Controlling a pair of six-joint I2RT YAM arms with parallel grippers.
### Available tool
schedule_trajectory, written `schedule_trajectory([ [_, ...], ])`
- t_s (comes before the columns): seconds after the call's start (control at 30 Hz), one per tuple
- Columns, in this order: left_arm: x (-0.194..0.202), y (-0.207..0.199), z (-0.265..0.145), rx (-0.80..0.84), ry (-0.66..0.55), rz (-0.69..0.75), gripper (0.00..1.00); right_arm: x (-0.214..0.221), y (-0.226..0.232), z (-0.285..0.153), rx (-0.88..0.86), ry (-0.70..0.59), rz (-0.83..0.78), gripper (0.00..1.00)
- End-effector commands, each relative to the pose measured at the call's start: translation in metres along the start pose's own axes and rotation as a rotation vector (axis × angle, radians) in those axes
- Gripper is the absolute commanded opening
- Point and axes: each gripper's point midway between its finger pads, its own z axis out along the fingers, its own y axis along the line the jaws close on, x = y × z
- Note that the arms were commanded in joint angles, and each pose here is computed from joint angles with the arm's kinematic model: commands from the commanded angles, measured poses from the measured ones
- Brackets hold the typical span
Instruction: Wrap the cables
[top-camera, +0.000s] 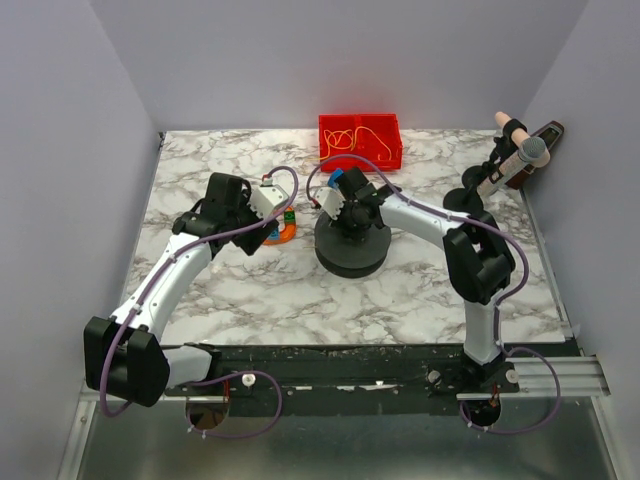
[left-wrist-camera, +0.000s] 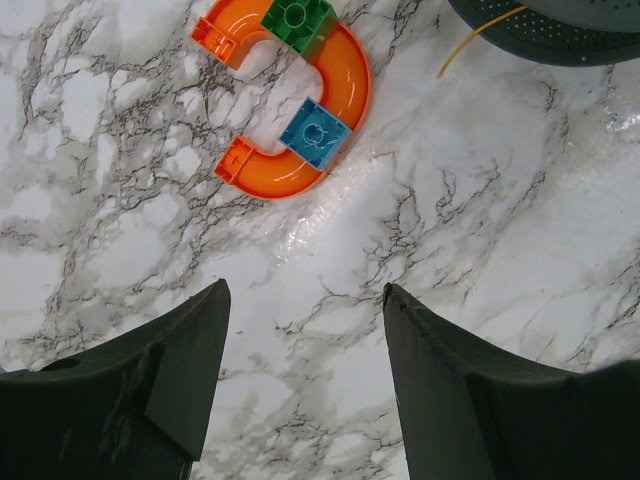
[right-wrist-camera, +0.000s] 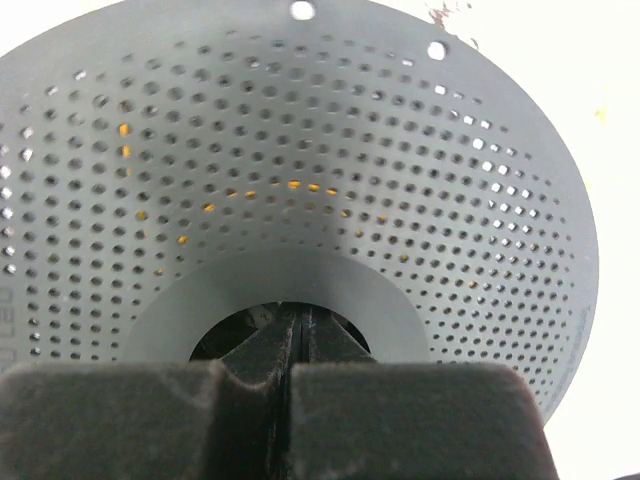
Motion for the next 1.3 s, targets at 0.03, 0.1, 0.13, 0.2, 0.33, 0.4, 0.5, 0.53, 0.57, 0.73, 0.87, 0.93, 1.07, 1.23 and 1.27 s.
schedule_trajectory([
  [0.03, -0.012, 0.002, -0.010, 0.000, -0.054, 0.000, 0.70, 0.011, -0.017, -0.007, 0.170, 0.026, 0.307, 0.02],
  [0.1, -0.013, 0.003, -0.011, -0.004, -0.058, 0.002, 0.70, 0.021, -0.017, -0.007, 0.184, 0.043, 0.394, 0.02],
  [0.13, -0.013, 0.003, -0.012, -0.004, -0.058, 0.002, 0.70, 0.025, -0.018, -0.009, 0.193, 0.044, 0.439, 0.02],
  [0.2, -0.015, 0.003, -0.013, -0.004, -0.065, 0.002, 0.70, 0.033, -0.022, -0.015, 0.227, 0.045, 0.525, 0.01],
  [0.33, -0.016, 0.001, -0.014, 0.005, -0.071, 0.001, 0.70, 0.052, -0.037, -0.036, 0.307, 0.023, 0.697, 0.01],
  [0.4, -0.017, 0.002, -0.015, 0.002, -0.076, 0.003, 0.70, 0.063, -0.041, -0.044, 0.331, 0.015, 0.759, 0.01],
  [0.5, -0.017, 0.001, -0.015, 0.004, -0.076, 0.004, 0.70, 0.076, -0.043, -0.053, 0.351, 0.012, 0.797, 0.01],
  [0.53, -0.017, 0.001, -0.015, 0.005, -0.078, 0.003, 0.70, 0.076, -0.041, -0.055, 0.347, 0.009, 0.789, 0.01],
  [0.57, -0.017, 0.001, -0.016, 0.005, -0.078, 0.003, 0.70, 0.073, -0.038, -0.055, 0.324, -0.001, 0.774, 0.01],
  [0.73, -0.018, 0.001, -0.016, 0.006, -0.081, 0.005, 0.70, 0.052, -0.032, -0.069, 0.260, -0.096, 0.752, 0.01],
  [0.87, -0.018, 0.004, -0.017, -0.009, -0.079, 0.000, 0.71, 0.020, -0.050, -0.119, 0.311, -0.250, 0.722, 0.04],
  [0.93, -0.018, 0.008, -0.017, -0.029, -0.084, -0.013, 0.79, 0.006, -0.057, -0.148, 0.347, -0.345, 0.700, 0.16],
  [1.07, -0.018, 0.027, -0.021, -0.136, -0.120, -0.091, 0.99, -0.001, -0.062, -0.196, 0.430, -0.543, 0.668, 0.58],
  [1.23, -0.012, 0.065, -0.022, -0.309, -0.188, -0.245, 0.99, 0.044, -0.057, -0.211, 0.525, -0.684, 0.698, 0.89],
  [1.27, -0.011, 0.072, -0.022, -0.345, -0.216, -0.281, 0.99, 0.054, -0.060, -0.217, 0.564, -0.722, 0.709, 0.94],
])
